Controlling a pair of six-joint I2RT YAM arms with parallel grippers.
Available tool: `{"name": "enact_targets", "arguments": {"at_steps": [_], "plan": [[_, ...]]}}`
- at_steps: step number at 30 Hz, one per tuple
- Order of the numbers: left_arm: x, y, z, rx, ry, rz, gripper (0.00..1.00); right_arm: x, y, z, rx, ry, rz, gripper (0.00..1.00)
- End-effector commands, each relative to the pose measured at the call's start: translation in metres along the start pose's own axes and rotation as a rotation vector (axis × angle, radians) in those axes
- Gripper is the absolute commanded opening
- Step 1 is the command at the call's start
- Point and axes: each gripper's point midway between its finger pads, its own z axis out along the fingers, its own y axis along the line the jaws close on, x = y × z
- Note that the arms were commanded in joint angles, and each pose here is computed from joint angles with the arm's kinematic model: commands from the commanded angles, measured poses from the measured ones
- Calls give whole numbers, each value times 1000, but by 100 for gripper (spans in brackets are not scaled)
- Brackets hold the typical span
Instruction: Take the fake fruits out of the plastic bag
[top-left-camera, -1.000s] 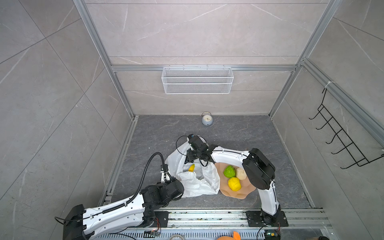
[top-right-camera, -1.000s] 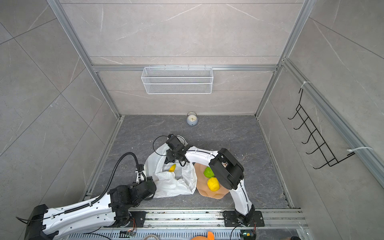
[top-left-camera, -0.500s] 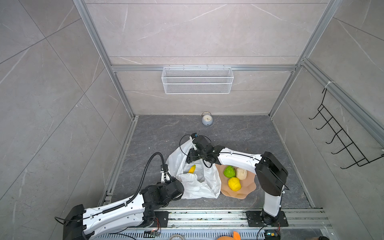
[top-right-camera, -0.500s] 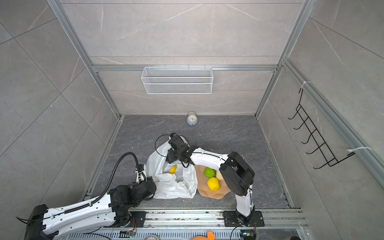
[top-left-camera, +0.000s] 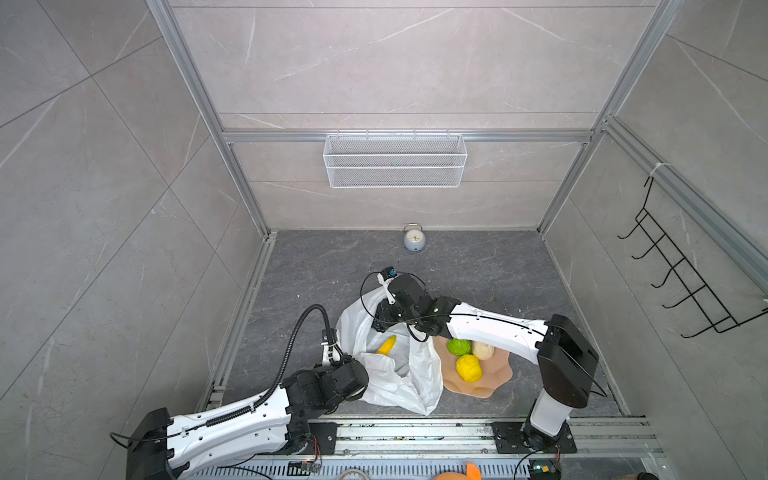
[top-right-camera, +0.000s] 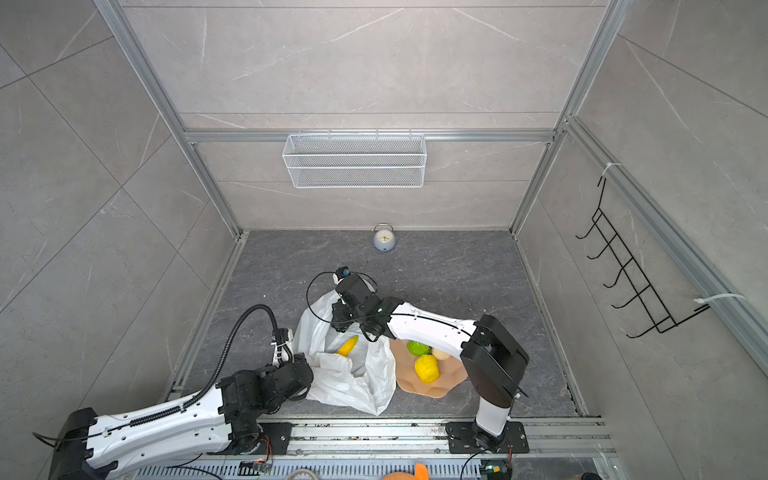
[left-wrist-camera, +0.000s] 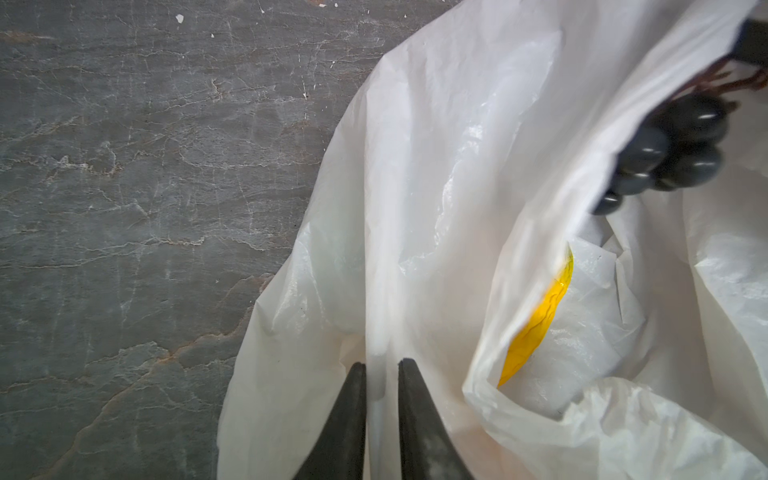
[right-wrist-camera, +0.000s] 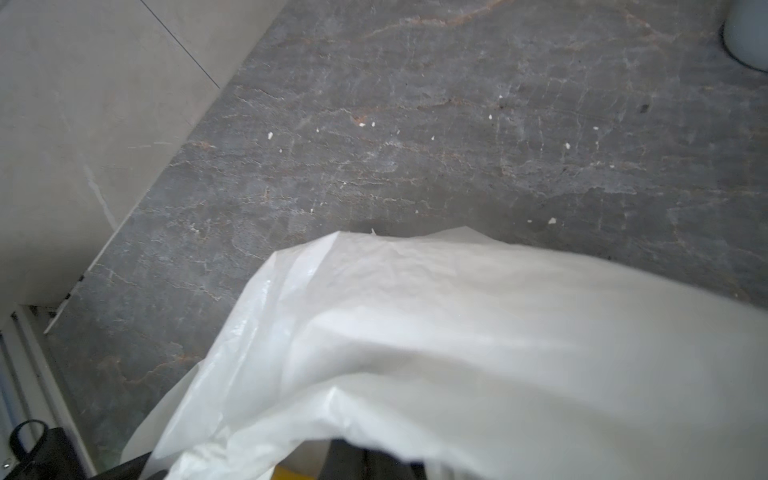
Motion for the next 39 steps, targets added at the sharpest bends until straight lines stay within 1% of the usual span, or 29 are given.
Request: {"name": "enact_targets", "arguments": {"at_steps": [1, 7, 11, 12, 14, 18, 20, 21, 23, 25, 28, 30, 32, 33, 35, 37, 38, 39], "plan": [[-11, -2, -2, -6, -35, -4, 19, -14, 13, -27, -31, -46, -2, 0], [-10, -7, 0, -1, -31, 2, 19, -10, 25, -47, -66, -45, -10, 0], [-11, -11, 0, 8, -30, 10, 20, -3, 23, -48, -63, -37, -9, 0], [-13, -13, -2, 15, -29, 14, 21, -2, 23, -48, -62, -36, -10, 0], [-21, -17, -9, 43, -33, 19, 25, 1, 22, -49, -58, -36, -13, 0], [-37, -32, -22, 195, -18, 17, 39, 4, 16, -52, -38, -45, -17, 0], [-43, -34, -26, 233, -2, 3, 46, 6, 15, -52, -36, -44, -19, 0], [-45, -35, -26, 251, 3, 5, 51, 6, 15, -52, -37, -45, -18, 0], [-46, -40, -24, 274, 33, 15, 55, 6, 16, -52, -44, -50, -13, 0], [-45, -51, -18, 307, 68, 35, 62, 6, 17, -52, -52, -55, -6, 0], [-43, -55, -3, 276, 117, 52, 65, 7, 18, -52, -60, -55, -4, 0], [-44, -58, 6, 260, 127, 62, 66, 8, 20, -52, -64, -53, -7, 0], [-48, -58, 14, 235, 124, 61, 66, 9, 21, -53, -66, -52, -10, 0], [-51, -57, 19, 213, 126, 53, 64, 10, 22, -54, -70, -52, -12, 0], [-54, -52, 29, 159, 131, 49, 56, 10, 23, -55, -76, -53, -15, 0], [-58, -43, 36, 64, 128, 48, 50, 10, 26, -57, -85, -55, -19, 0], [-61, -35, 38, 2, 125, 42, 44, 10, 28, -58, -93, -60, -21, 0], [-63, -33, 39, -28, 124, 42, 36, 9, 31, -61, -104, -64, -24, 0]]}}
